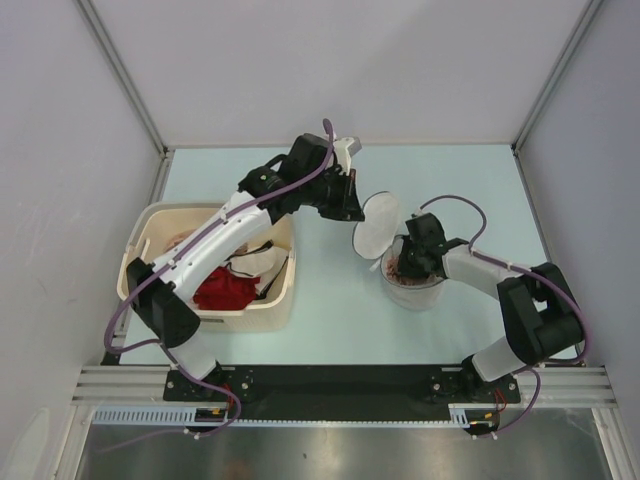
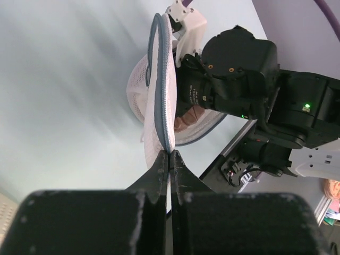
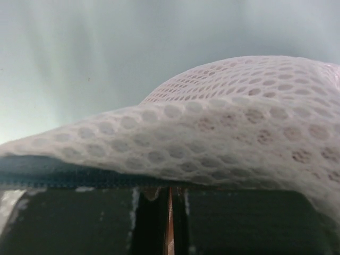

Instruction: Place the bra in the laundry bag and zip it closed

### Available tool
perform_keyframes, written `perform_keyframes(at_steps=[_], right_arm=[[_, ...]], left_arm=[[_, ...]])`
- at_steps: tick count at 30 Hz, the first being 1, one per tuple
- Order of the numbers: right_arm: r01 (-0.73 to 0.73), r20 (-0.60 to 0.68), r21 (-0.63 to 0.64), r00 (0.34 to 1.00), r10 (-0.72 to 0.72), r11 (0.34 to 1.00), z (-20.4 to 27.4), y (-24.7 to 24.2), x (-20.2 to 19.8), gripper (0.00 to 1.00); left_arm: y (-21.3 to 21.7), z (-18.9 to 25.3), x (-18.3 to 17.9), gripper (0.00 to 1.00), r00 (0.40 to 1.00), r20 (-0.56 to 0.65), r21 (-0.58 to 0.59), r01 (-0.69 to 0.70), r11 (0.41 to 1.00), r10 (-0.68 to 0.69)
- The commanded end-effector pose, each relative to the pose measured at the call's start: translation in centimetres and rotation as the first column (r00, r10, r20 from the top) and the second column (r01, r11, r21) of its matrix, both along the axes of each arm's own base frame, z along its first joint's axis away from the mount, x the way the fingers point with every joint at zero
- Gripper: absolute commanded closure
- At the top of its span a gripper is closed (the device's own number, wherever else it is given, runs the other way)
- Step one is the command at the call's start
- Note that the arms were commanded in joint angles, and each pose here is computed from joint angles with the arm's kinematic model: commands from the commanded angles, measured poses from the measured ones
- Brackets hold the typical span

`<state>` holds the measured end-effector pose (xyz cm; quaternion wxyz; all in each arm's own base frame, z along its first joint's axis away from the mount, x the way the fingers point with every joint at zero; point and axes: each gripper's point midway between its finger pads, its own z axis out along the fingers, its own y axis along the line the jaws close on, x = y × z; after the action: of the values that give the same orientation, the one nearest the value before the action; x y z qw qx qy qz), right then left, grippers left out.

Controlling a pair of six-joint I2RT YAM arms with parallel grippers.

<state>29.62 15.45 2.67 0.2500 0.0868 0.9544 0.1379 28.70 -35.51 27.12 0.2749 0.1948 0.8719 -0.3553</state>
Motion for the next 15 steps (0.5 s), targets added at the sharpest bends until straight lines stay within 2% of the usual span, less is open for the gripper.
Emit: perform_keyframes(at_steps=[1,4,7,8,10,11,14,15], right_arm=[[-0.044,-0.01,0.016,0.999,0.044,0.999,2.4,0.7,-0.2,0.99],[-0.065,0.008,0.033,0.998,0.065,0.997,5.3,1.1,-0.2,0.89],[-0.078,0.009,0.028,0.997,0.078,0.997,7.6,1.0,-0.3,0.73],[-0.085,0.024,0.033,0.996,0.084,0.996,8.7,1.1,-0.5,0.65],[-0.084,0.033,0.04,0.996,0.083,0.996,10.2,0.9,-0.9,0.56],[-0.086,0.06,0.058,0.995,0.083,0.995,11.4,0.8,-1.2,0.48],[-0.085,0.075,0.132,0.994,0.075,0.988,13.4,1.0,-2.2,0.34],[-0.074,0.072,0.151,0.995,0.064,0.986,13.8,1.0,-2.5,0.32]], left_arm=[[0.5,3.4,0.2,1.0,0.997,0.074,-0.026,-0.033,0.999,0.035],[1.2,3.1,1.0,1.0,0.993,0.089,0.016,-0.074,0.997,0.073],[1.8,3.2,1.8,1.0,0.987,0.115,0.05,-0.116,0.992,0.11],[2.0,3.0,1.8,1.0,0.987,0.111,0.065,-0.123,0.99,0.115],[2.0,3.2,1.9,1.0,0.986,0.104,0.069,-0.135,0.988,0.128],[1.9,3.1,1.7,1.0,0.986,0.105,0.076,-0.136,0.988,0.127],[2.3,2.6,1.3,1.0,0.981,0.12,0.123,-0.17,0.978,0.156],[2.4,2.4,1.2,1.0,0.978,0.118,0.133,-0.186,0.973,0.171]])
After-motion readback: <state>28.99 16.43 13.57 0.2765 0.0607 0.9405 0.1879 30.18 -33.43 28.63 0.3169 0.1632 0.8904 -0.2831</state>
